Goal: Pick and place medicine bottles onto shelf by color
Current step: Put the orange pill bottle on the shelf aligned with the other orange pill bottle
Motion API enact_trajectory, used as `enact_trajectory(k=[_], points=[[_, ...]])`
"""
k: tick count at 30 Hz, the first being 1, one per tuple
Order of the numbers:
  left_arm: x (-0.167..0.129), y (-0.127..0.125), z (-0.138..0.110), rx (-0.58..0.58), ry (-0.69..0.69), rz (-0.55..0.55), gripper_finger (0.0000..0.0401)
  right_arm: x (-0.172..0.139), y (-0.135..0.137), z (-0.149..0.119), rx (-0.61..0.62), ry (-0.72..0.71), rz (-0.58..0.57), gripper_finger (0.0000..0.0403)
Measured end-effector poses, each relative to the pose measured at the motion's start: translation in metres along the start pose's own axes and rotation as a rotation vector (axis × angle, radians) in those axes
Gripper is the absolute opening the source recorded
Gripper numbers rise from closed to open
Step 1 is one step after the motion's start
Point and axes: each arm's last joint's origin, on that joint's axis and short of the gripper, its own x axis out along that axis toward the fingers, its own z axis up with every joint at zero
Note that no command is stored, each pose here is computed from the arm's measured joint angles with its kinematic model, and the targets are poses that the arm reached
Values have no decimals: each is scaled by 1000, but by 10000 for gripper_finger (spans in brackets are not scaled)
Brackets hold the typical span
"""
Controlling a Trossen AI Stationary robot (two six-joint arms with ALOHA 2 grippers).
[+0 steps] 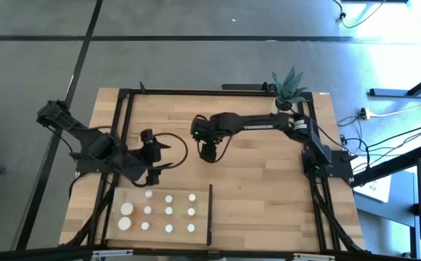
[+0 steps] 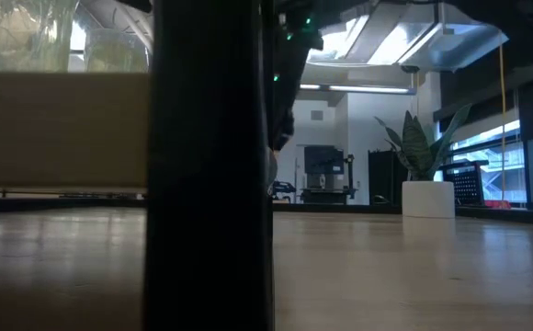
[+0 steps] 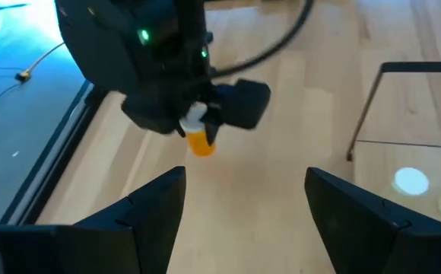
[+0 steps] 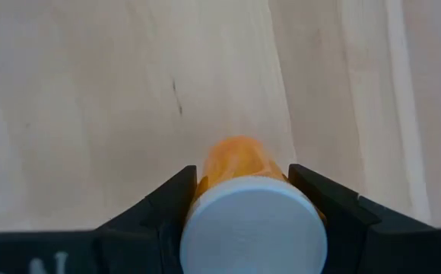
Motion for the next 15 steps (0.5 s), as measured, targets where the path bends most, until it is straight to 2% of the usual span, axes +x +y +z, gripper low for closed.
enact_trajectory(k=[5, 15], points=[[4, 6, 1, -16, 10, 29, 263, 22, 2, 1, -28, 6, 0, 203], [9, 13, 2, -21, 30, 67, 263, 25, 2, 2, -3, -1, 13, 203]])
